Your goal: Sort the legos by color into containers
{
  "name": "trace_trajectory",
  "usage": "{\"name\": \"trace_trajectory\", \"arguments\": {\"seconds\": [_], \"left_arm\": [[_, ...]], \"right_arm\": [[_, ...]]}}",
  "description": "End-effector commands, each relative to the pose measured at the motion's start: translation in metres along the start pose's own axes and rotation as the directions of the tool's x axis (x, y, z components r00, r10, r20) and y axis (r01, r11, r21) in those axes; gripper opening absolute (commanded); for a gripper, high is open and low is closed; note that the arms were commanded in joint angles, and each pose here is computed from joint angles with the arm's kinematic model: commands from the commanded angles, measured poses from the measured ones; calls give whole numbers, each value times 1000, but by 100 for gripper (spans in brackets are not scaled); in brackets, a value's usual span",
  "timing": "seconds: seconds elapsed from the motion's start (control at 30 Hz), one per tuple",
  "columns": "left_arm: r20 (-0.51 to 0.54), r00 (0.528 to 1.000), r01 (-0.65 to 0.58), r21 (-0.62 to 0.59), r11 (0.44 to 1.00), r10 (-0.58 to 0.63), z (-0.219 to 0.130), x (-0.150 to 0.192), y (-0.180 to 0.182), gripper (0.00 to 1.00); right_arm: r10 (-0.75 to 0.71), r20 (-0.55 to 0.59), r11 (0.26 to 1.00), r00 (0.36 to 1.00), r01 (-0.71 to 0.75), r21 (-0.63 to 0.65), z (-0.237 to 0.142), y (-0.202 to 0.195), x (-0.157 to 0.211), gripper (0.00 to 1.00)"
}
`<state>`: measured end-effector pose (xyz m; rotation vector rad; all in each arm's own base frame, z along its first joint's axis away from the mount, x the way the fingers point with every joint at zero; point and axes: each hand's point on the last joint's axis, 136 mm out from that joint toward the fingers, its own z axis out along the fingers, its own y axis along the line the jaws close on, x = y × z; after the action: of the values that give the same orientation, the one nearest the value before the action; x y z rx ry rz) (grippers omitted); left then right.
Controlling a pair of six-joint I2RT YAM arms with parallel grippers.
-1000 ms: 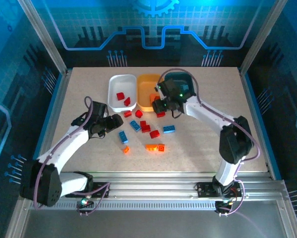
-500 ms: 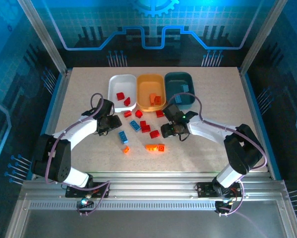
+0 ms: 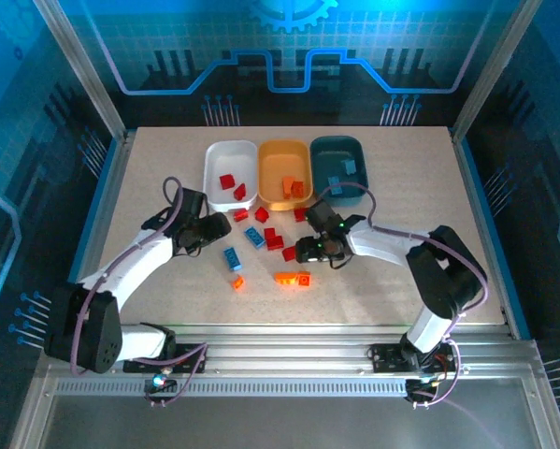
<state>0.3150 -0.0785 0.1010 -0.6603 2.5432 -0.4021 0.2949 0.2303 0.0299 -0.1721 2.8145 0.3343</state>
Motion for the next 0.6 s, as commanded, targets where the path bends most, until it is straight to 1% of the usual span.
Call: {"name": "trace_trajectory", "arguments": {"seconds": [0.0, 0.07, 0.17, 0.33, 0.43, 0.53, 0.57], "left_arm": [[-21, 1000, -10, 11, 1000, 11, -9, 6, 2, 79], [-19, 1000, -10, 17, 1000, 10, -11, 7, 2, 79], [-16, 1000, -13, 25, 1000, 13, -13, 9, 3, 79], [-13, 1000, -21, 30, 999, 22, -16, 11, 4, 80], [-10, 1000, -20, 33, 999, 20, -17, 10, 3, 80], [-13, 1000, -21, 41, 999, 21, -18, 11, 2, 80], [-12, 1000, -19, 45, 999, 20, -19, 11, 1, 80]], "right_arm": [[13, 42, 999, 999, -14, 29, 7, -4, -28, 73], [14, 59, 999, 998, -16, 31, 11, -4, -39, 73], [8, 76, 997, 997, -13, 73, 13, -7, -54, 73], [8, 70, 995, 998, -15, 101, 23, -8, -67, 71], [1, 65, 989, 998, -10, 145, 28, -11, -68, 66], [-28, 50, 979, 998, 18, 202, 33, -17, -63, 58], [-40, 45, 974, 998, 29, 226, 34, -20, -61, 54]]}}
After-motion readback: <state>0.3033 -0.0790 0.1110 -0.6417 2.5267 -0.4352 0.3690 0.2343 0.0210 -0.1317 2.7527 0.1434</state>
